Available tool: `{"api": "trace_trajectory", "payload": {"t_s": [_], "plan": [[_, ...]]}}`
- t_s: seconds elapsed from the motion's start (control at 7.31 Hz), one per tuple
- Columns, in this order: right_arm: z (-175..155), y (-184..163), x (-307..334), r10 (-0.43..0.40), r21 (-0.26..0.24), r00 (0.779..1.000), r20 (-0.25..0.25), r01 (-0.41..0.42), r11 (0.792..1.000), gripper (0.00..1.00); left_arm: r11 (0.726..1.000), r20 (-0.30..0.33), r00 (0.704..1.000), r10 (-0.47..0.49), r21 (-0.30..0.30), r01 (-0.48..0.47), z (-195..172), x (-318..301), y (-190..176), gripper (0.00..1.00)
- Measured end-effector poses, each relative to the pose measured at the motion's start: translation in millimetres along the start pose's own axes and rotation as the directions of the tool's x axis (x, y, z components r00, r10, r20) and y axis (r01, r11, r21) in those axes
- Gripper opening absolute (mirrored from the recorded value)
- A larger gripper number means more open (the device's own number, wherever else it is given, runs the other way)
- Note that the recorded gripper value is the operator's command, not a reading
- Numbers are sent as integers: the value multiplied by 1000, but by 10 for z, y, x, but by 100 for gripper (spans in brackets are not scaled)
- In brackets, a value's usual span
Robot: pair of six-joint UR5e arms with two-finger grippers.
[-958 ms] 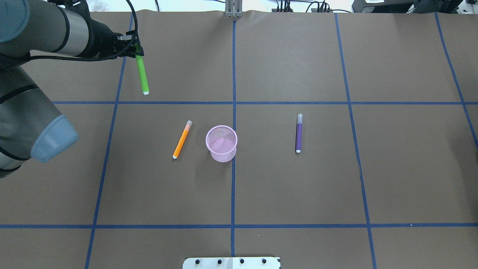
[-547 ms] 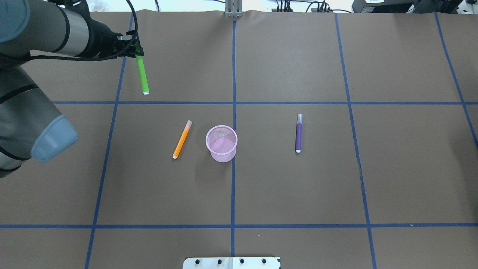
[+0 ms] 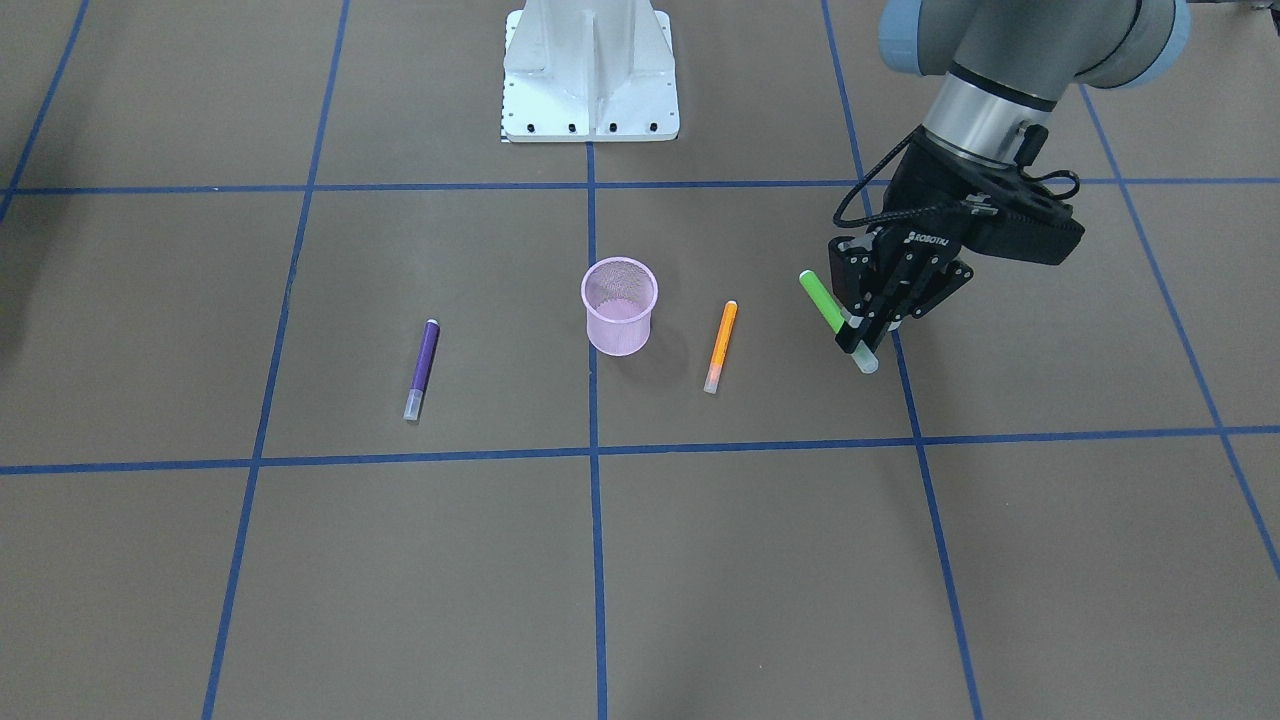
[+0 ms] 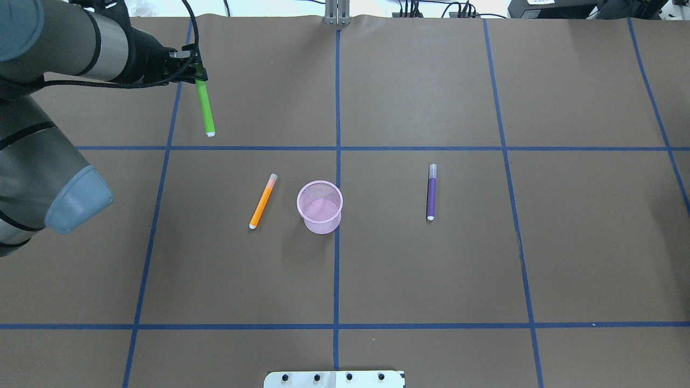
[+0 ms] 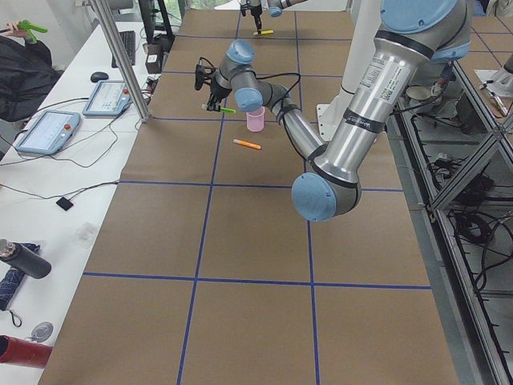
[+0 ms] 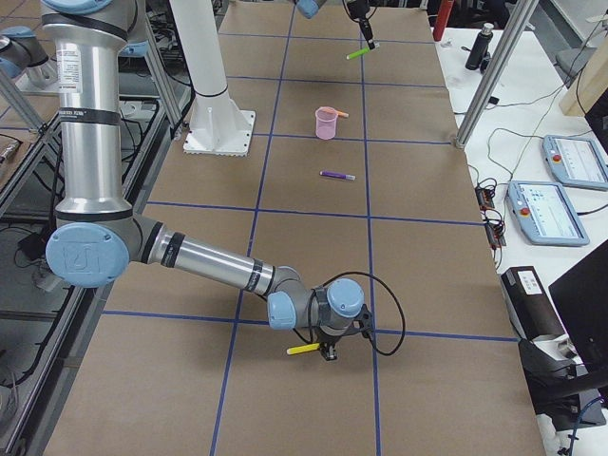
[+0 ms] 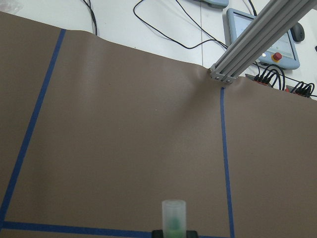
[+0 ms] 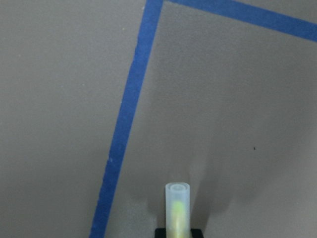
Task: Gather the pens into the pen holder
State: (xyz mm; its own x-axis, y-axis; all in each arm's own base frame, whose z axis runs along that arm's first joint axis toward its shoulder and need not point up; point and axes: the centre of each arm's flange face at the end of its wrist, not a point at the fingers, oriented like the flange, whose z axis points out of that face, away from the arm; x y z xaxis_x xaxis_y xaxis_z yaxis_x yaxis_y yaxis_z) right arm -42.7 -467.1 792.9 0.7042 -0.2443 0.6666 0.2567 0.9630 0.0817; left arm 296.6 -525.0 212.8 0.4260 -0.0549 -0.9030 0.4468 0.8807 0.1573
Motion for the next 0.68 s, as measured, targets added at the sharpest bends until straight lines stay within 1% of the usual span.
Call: {"api": "trace_trajectory", "payload": {"t_s": [0.55,0.68], "plan": [[-61,-36,-58,-12,15,1000,6,12,1000,0,1000,1,1000,0,0,0,3,-2,0,0],[-98,-52,-95,-18,23,1000,17,18,1000,0,1000,1,1000,0,0,0,4,-2,-1,0]]}}
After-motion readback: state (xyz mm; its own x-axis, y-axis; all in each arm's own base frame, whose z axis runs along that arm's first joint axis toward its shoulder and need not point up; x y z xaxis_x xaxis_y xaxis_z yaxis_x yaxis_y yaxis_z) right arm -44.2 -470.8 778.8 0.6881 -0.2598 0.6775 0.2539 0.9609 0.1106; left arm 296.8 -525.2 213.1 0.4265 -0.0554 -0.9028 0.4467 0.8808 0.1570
